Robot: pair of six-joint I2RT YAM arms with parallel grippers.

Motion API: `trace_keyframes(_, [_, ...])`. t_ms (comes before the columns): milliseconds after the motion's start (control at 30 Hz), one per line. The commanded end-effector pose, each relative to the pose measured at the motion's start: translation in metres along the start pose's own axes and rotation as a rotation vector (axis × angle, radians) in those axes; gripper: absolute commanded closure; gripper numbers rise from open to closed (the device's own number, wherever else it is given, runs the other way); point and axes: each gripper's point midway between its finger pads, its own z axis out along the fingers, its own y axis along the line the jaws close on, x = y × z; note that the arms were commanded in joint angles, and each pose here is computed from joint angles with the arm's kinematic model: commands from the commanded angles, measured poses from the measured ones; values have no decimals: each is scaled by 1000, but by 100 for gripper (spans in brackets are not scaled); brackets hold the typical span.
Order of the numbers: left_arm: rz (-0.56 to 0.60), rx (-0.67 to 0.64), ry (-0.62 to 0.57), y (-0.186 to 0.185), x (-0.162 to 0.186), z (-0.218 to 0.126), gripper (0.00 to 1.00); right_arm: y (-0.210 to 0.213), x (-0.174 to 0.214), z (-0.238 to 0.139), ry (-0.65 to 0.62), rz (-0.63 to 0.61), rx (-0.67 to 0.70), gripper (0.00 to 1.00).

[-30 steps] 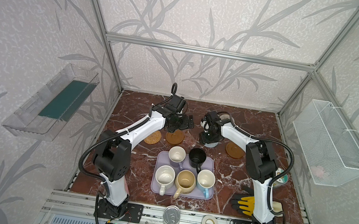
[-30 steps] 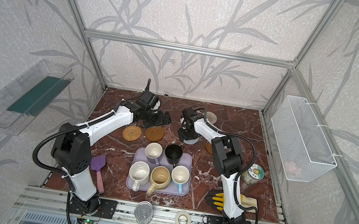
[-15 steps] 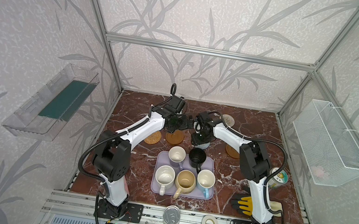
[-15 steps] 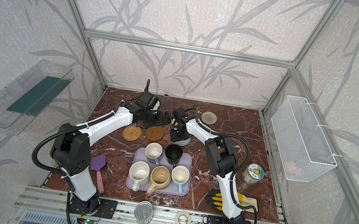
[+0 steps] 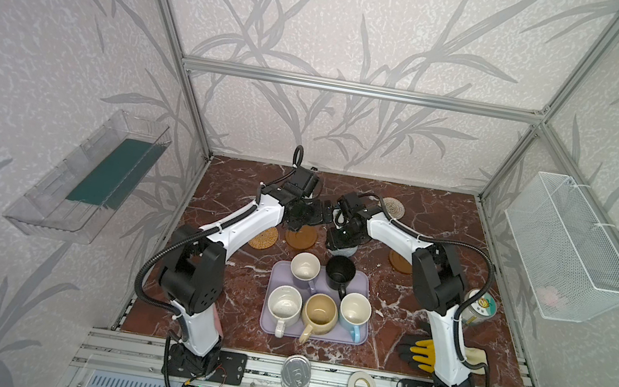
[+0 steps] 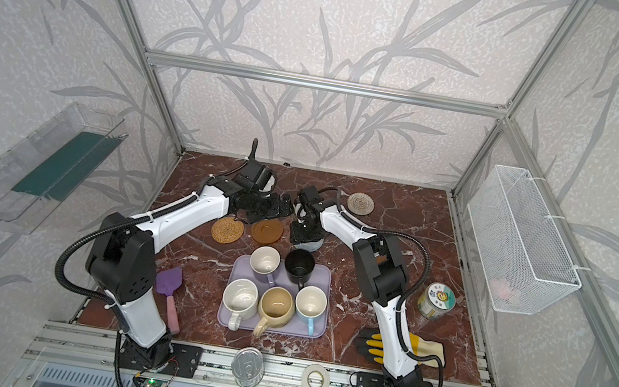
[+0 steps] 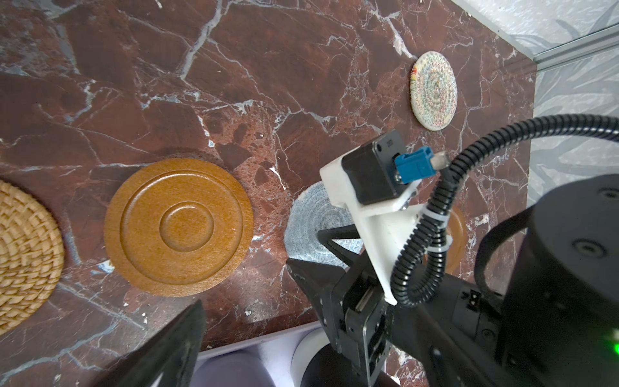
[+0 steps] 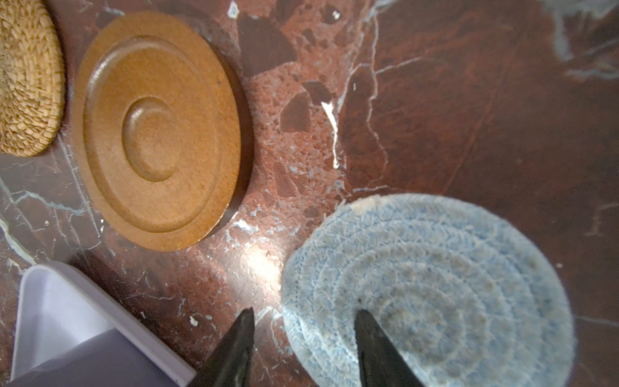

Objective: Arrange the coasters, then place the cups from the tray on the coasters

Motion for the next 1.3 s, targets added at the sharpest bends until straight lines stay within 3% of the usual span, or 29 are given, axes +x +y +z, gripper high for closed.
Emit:
trace_keyframes(0, [-18, 4, -43, 0, -6, -14, 1, 1, 2, 2, 7, 4, 9, 50])
trace_keyframes(267, [-38, 66, -56, -13, -11, -17, 1, 4, -18, -20, -59, -20, 11, 41])
trace_keyframes(700, [-60, 159, -108, -31, -26, -35, 1, 6, -25, -30, -115, 1, -10, 40])
trace_keyframes(967, [-70, 162, -95, -26, -23, -34, 1, 12, -27, -18, -96, 25, -49, 40])
trace_keyframes(1267, [-71, 182, -107, -25, -27, -43, 1, -2, -26, -41, -143, 43, -12, 41])
